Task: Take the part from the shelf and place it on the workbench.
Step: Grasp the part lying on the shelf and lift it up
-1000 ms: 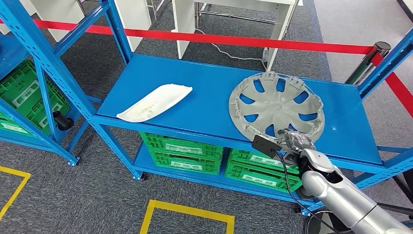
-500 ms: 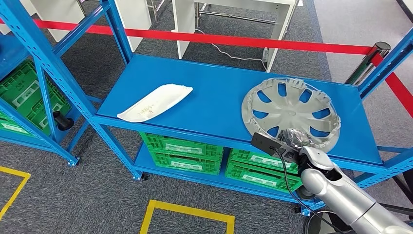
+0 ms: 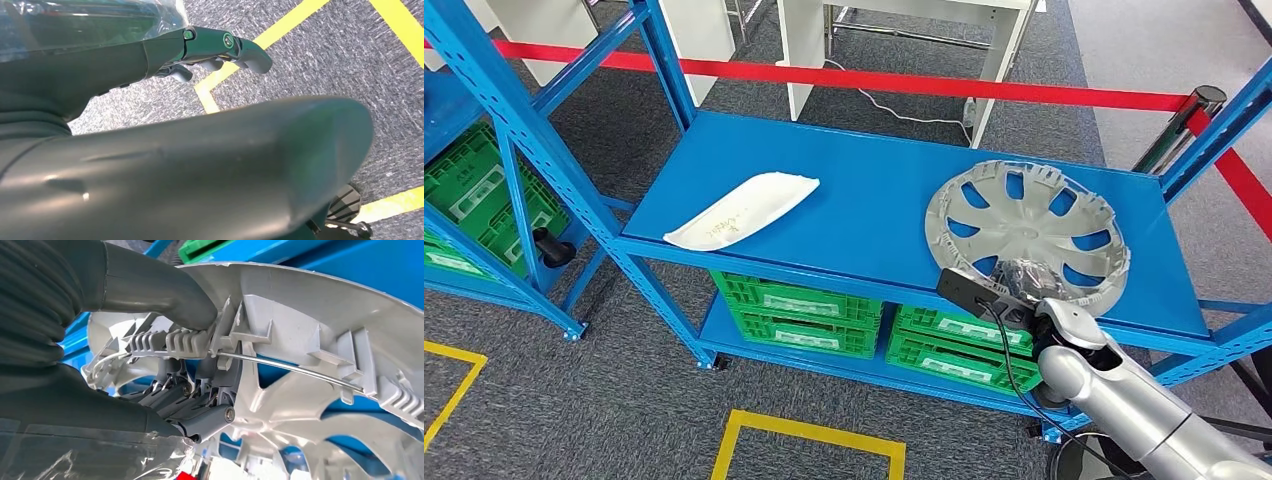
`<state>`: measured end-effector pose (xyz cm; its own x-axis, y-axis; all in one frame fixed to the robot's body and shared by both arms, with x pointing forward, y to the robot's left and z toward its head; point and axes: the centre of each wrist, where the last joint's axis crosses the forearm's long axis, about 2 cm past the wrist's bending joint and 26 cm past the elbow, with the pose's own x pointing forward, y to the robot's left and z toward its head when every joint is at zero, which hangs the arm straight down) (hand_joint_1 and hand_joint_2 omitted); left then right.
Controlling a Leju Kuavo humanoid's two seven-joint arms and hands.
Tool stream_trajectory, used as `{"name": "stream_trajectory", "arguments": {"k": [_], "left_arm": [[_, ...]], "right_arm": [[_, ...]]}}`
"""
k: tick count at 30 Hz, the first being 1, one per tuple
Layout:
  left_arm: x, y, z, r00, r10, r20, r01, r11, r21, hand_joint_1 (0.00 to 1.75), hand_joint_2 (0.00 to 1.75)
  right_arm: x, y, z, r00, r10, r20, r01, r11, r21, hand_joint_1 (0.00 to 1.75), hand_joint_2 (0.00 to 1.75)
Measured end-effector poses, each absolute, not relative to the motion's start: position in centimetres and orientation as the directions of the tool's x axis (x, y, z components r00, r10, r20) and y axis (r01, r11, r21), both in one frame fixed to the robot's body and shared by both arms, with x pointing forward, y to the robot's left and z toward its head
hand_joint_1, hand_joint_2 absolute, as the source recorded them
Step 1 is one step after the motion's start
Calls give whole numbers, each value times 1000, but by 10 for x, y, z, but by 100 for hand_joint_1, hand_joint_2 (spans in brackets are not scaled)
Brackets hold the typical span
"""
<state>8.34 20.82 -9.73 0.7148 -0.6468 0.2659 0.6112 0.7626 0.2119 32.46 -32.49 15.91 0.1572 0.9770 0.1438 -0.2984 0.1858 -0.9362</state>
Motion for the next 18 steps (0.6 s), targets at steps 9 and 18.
{"name": "stream_trajectory", "arguments": {"k": [9,18], "left_arm": [[81,209,-98,700,-643,310,598,765,238,0,0],[78,209,-98,686,-639,348,586,769,256,0,0]], "right_arm": [[311,-301,170,-51,833,550,-161,537,-828,175,175],[283,-253,200,-335,442,833,-248,811,-530,175,175]]}}
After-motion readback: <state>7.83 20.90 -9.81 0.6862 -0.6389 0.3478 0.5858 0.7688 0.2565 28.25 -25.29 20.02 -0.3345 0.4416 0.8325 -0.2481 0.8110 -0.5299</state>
